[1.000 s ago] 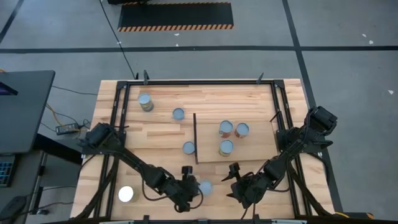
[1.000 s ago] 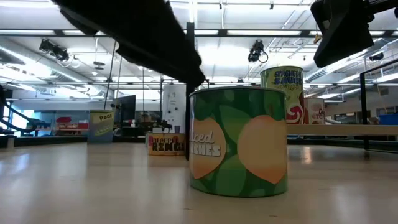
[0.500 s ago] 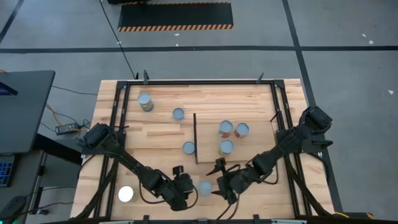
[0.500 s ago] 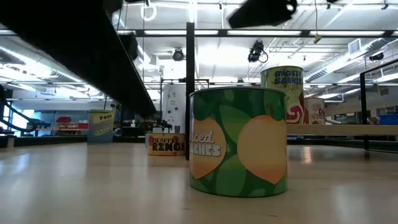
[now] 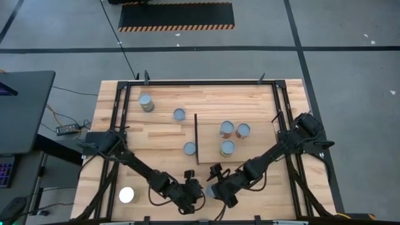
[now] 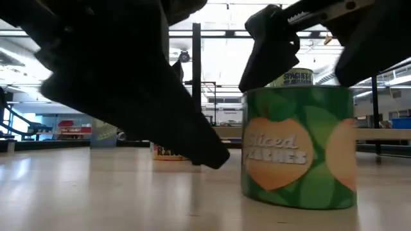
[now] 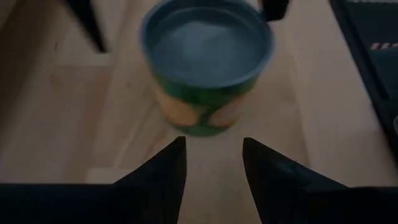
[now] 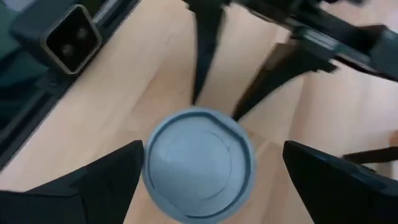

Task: Pick and place cans onto a shelf
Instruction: Put the orange can on the shelf aligned with the red can

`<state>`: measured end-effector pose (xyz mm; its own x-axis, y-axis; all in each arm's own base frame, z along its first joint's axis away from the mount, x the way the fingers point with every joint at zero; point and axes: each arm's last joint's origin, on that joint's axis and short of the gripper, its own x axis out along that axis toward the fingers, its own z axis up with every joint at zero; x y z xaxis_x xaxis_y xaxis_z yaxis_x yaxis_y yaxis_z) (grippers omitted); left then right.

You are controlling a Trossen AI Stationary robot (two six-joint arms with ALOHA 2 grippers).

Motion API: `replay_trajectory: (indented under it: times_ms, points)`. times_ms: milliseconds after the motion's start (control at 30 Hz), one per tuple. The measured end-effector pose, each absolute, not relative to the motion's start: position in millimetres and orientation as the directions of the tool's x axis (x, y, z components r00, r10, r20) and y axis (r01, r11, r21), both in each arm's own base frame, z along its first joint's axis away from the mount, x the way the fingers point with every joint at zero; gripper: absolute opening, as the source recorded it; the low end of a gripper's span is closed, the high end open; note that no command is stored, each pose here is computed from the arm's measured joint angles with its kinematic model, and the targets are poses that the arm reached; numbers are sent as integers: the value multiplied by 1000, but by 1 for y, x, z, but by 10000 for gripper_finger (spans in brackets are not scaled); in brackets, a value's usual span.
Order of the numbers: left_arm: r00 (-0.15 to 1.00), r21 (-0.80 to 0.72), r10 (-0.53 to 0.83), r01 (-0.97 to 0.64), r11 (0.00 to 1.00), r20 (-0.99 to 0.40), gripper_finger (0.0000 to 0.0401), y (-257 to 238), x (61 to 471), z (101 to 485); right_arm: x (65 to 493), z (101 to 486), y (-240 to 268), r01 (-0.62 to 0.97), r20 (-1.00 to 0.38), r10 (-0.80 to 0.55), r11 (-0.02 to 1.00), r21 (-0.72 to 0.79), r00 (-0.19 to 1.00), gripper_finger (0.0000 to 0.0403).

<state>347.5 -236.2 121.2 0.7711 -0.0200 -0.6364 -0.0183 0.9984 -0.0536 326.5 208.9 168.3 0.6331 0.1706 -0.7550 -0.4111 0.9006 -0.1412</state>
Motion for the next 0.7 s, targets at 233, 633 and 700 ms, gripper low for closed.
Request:
replay_trajectory:
  times_ms: [233,633,700]
  points:
    - [774,-56,-10,-33,998,-633,162,-230,352,122,328,153,209,-470,-795,201,875,-118,573,388]
    - [787,-68,-14,-35,997,-617,162,-229,354,125,332,160,208,-490,-760,234,863,-124,606,375]
    - [789,-66,-9,-40,997,-615,162,-228,354,125,332,159,208,-499,-762,233,856,-133,604,375]
